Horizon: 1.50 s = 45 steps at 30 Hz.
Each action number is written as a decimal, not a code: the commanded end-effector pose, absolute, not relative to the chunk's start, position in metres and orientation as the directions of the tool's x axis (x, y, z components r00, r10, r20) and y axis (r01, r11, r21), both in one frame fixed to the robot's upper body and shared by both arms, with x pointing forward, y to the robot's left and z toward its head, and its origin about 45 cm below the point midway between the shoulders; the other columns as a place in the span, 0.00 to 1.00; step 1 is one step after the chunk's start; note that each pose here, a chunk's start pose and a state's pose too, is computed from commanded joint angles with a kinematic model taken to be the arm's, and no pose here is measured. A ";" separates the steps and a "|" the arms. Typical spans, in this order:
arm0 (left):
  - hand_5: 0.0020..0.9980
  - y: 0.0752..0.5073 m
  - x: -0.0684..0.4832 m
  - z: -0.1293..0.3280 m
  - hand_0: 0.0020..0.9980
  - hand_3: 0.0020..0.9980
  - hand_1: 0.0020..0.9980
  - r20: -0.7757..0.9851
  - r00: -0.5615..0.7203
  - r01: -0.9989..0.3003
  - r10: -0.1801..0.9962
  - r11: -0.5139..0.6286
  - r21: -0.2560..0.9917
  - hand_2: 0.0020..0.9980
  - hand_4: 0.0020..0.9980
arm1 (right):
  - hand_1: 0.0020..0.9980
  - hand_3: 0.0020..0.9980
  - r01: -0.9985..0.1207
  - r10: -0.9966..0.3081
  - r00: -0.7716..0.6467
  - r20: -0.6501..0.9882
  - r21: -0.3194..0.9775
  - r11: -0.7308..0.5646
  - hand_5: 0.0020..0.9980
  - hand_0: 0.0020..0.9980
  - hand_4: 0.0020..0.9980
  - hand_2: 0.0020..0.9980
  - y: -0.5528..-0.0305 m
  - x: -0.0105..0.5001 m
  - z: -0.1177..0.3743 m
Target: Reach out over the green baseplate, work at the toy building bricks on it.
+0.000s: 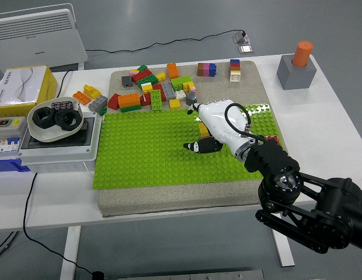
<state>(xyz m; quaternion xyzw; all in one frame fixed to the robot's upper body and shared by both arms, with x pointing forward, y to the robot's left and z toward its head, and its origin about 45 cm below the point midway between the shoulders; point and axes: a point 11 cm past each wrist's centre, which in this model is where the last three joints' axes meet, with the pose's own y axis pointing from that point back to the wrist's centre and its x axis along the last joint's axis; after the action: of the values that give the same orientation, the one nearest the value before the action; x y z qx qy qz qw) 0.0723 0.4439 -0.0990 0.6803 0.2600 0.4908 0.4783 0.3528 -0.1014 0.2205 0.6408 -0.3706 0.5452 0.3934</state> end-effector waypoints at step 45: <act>0.58 0.444 0.074 -0.099 0.72 0.61 0.59 0.422 0.379 -0.121 0.824 -0.408 0.905 0.51 0.64 | 0.03 0.68 -0.920 0.000 0.296 0.955 0.285 -0.270 0.42 0.04 0.84 0.16 -0.135 0.368 0.148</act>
<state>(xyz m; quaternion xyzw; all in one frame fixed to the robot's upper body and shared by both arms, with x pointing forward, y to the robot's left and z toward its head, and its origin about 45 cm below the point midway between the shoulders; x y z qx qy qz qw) 0.0737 0.4438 -0.0988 0.6785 0.2589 0.4934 0.4788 0.3683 -0.1346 0.1483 0.6415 -0.3583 0.4729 0.4863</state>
